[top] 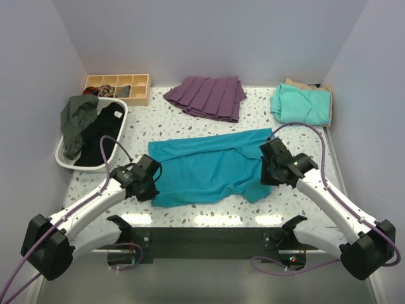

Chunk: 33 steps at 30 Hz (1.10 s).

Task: Fold and stack the t-shirts
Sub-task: Fold the other side of the tshirt into a rectangle

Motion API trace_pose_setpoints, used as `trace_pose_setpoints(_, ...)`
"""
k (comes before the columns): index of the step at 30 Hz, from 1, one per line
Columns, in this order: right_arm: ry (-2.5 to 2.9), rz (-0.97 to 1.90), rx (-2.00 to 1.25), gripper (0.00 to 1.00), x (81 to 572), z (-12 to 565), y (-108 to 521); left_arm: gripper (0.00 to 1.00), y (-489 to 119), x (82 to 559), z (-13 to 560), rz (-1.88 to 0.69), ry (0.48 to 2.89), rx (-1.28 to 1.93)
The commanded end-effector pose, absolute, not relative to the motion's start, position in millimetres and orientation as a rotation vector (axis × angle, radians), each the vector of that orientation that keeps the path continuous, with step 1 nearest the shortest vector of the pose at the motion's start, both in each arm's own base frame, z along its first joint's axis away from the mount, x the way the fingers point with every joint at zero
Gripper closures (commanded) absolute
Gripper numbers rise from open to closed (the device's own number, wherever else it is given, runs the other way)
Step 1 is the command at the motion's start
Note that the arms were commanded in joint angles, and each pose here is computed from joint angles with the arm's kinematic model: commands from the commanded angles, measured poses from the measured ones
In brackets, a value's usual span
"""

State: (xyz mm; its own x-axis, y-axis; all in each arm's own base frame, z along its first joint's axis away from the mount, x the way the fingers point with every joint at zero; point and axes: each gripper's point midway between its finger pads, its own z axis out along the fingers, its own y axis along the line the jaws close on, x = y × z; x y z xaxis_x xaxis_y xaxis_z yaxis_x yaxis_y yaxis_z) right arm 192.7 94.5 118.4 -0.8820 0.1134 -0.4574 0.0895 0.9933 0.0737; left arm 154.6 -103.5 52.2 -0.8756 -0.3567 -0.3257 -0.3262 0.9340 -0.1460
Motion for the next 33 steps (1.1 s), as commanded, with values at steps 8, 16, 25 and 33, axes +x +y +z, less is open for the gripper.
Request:
trace_pose_setpoints(8, 2.688, 0.079, 0.191, 1.00, 176.3, 119.6, 90.1, 0.60, -95.6, 125.8, 49.5, -0.114, 2.830, -0.458)
trace_pose_setpoints(16, 2.671, 0.078, 0.195, 1.00, 177.7, 124.4, 89.2, 0.58, -100.8, 120.5, 36.9, -0.132, 2.844, -0.475)
trace_pose_setpoints(25, 2.661, 0.082, 0.202, 0.99, 178.4, 125.5, 88.7, 0.58, -105.3, 118.7, 33.0, -0.035, 2.876, -0.415)
trace_pose_setpoints(33, 2.646, 0.093, 0.206, 0.99, 177.3, 129.4, 87.8, 0.66, -121.1, 118.2, 19.3, -0.090, 2.913, -0.355)
